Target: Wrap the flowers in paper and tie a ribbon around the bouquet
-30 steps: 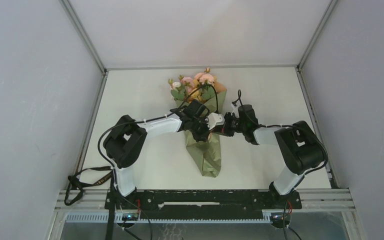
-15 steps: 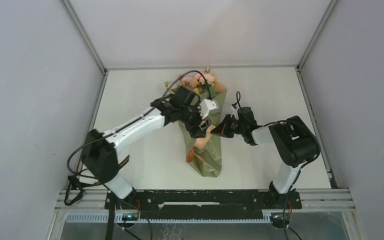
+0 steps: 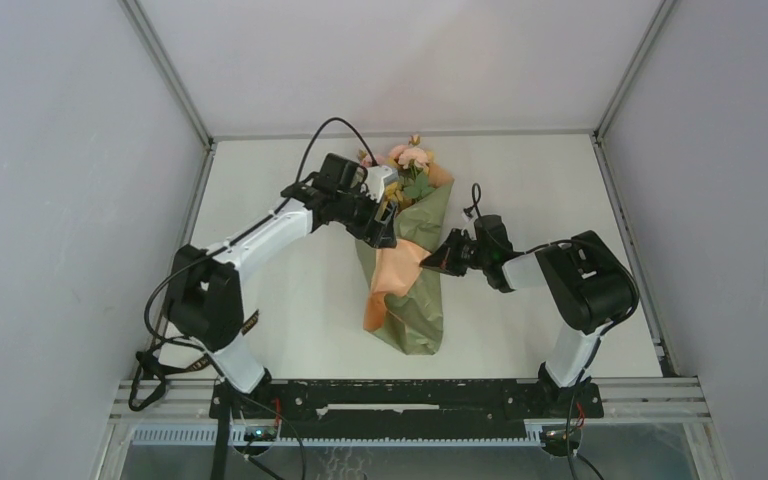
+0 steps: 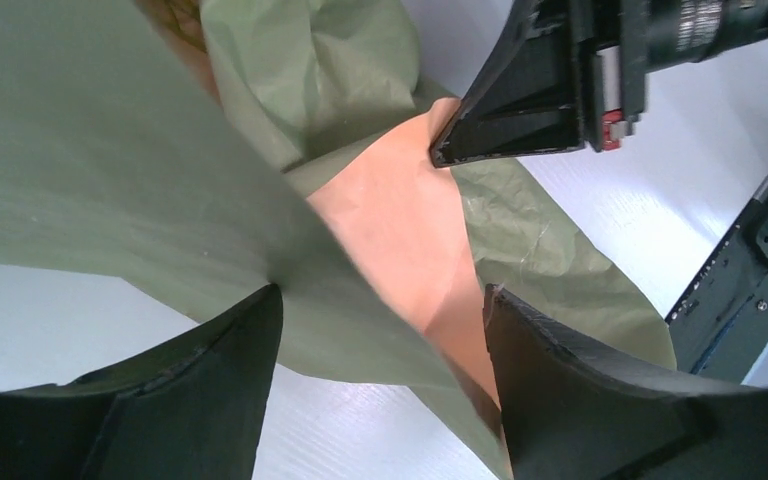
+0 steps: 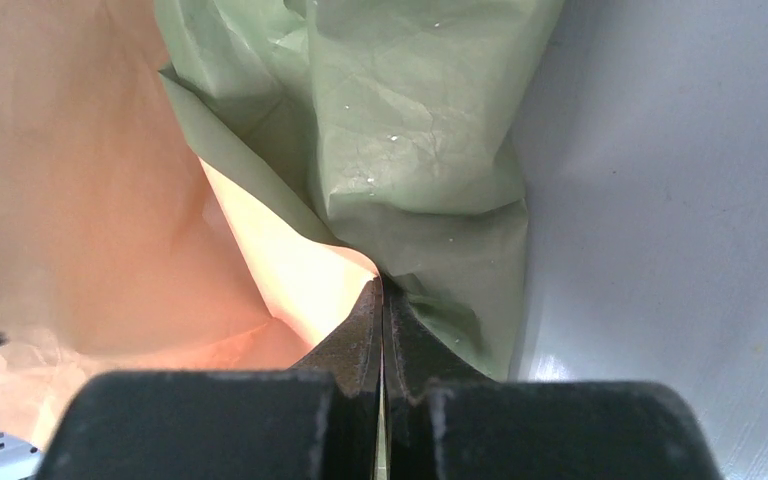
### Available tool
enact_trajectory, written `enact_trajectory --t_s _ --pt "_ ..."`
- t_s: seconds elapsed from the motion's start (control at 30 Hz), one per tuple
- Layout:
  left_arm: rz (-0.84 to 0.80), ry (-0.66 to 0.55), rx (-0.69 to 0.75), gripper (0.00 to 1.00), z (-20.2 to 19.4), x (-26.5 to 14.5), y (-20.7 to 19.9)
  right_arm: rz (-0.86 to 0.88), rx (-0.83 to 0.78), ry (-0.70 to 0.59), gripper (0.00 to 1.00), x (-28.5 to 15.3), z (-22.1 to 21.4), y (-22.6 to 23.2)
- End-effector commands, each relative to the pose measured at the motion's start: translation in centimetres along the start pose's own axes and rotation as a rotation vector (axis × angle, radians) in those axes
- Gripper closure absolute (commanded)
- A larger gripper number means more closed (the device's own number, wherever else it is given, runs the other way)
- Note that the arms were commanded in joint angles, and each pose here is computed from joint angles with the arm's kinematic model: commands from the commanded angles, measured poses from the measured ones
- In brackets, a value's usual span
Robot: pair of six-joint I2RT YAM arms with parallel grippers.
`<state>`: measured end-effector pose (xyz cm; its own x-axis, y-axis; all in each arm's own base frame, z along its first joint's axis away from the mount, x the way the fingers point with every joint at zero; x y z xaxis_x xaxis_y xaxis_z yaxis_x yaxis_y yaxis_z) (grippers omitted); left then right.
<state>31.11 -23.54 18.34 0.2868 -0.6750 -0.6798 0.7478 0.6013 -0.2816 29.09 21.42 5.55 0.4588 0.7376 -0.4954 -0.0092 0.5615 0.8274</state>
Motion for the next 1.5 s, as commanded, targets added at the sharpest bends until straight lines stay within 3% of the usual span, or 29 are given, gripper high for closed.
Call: enact_trajectory --t_s 0.0,0.07,0.13,0.17,0.4,0.5,0.73,0.93,1.13,1.3,1.47 --pt "0.044 0.028 -0.056 0.29 -1.0 1.5 0.8 0.034 -0.021 -0.023 1.0 0.4 0.0 0.8" --pt "0.059 0.039 -0.062 0.56 -1.3 1.7 1.1 0.05 -0.023 -0.011 1.0 0.6 -0.3 1.1" --pt "0.037 0.037 -0.061 0.92 -1.3 1.7 0.8 0.074 -0.026 -0.001 1.0 0.9 -0.7 1.7" --pt "0.023 0.03 -0.058 0.99 -1.1 1.6 0.6 0.085 -0.027 0.002 1.0 1.0 -0.9 2.0" --pt "-0.177 -0.026 -0.01 1.0 1.7 1.2 -5.0 0.116 -0.019 0.016 1.0 2.9 -1.6 2.7" --pt "-0.24 0.01 -0.068 1.0 2.1 3.2 -5.9 0.139 -0.014 0.012 1.0 3.7 -1.8 3.2" --pt "-0.241 0.063 -0.189 1.0 1.6 8.7 -4.1 0.126 -0.016 -0.001 1.0 3.4 -2.2 3.9" --pt "-0.142 0.092 -0.231 1.0 0.2 11.1 -0.7 0.011 -0.01 -0.089 0.87 0.4 -2.7 3.9" --pt "-0.102 0.166 -0.236 1.0 -2.9 13.2 0.7 -0.075 -0.063 -0.07 0.7 -1.5 -4.2 4.5" --pt "-0.086 0.218 -0.244 1.0 -5.0 14.5 1.5 -0.249 -0.129 -0.14 0.63 -5.0 -4.8 4.0" --pt "-0.064 0.231 -0.229 1.0 -5.6 14.6 1.9 -0.269 -0.29 -0.241 0.62 -9.1 -4.5 6.1"
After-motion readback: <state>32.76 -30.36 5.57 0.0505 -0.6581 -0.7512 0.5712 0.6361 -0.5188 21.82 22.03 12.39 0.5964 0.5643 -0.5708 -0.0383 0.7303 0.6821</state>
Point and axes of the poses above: each gripper's point midway between its finger pads, its own x axis out along the fingers, its own y axis along the line the jaws close on, z = x × y, the point moved 5 cm from there along -x, back along the fingers, and after that the axes turned 2 degrees about x, right-handed, at the moved point
